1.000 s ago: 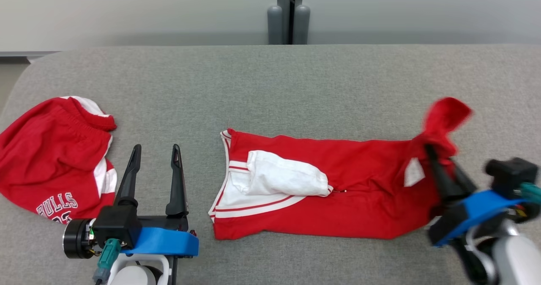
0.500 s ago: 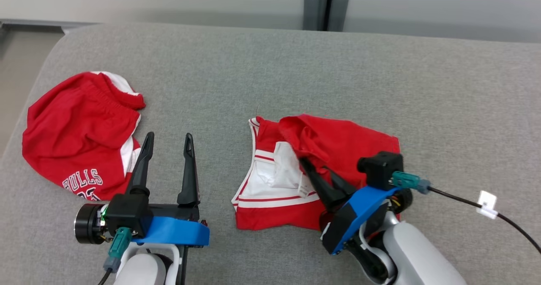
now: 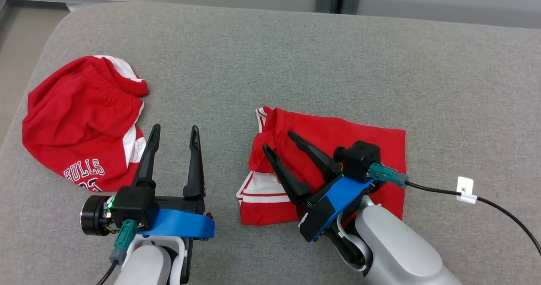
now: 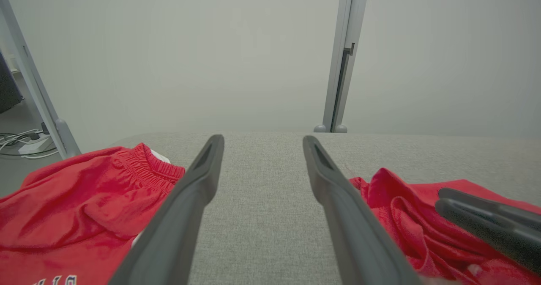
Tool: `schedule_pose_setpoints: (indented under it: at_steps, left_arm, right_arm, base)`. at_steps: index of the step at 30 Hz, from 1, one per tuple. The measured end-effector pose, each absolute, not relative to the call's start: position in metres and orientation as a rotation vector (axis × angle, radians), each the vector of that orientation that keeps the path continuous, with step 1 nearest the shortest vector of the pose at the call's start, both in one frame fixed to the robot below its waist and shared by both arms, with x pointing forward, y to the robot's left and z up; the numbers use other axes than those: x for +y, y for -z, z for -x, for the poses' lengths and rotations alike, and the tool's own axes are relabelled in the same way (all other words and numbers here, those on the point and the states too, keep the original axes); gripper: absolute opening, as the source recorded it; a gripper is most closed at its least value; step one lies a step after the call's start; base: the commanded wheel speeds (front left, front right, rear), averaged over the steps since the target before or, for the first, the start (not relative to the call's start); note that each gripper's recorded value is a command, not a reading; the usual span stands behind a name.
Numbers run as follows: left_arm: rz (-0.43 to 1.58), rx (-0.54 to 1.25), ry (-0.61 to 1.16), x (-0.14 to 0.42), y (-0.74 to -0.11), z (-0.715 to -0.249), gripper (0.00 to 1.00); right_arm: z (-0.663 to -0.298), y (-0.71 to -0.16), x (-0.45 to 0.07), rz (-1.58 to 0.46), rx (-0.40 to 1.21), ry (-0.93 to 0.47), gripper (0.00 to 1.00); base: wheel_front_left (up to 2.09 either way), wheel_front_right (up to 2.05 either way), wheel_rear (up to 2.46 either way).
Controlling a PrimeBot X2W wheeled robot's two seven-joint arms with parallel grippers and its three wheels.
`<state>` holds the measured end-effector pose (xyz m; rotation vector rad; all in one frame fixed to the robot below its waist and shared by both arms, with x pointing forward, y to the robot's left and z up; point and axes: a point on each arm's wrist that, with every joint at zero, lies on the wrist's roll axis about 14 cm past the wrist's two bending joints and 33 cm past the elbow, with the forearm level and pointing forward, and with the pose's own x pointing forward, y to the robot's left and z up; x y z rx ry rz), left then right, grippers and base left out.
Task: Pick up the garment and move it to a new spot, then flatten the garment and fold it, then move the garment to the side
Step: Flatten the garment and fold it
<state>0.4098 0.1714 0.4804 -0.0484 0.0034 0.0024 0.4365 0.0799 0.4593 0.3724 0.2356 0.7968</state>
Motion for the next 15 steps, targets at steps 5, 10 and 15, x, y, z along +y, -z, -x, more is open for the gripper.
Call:
schedule_pose_setpoints:
  at_steps: [5, 10, 15]
  left_arm:
    - [0.049, 0.001, 0.000, 0.170, -0.480, -0.412, 1.00]
    - [0.049, -0.011, 0.010, 0.167, -0.484, -0.415, 1.00]
    - [0.046, -0.018, 0.020, 0.164, -0.486, -0.415, 1.00]
  right_arm:
    - [-0.448, -0.489, 0.072, -0.374, 0.093, -0.777, 1.00]
    - [-0.474, -0.517, 0.016, -0.332, -0.055, -0.621, 1.00]
    - [-0.476, -0.517, -0.066, -0.240, -0.110, -0.418, 1.00]
  base:
    - [0.00, 0.00, 0.00]
    - [0.00, 0.00, 0.00]
    - [0.00, 0.00, 0.00]
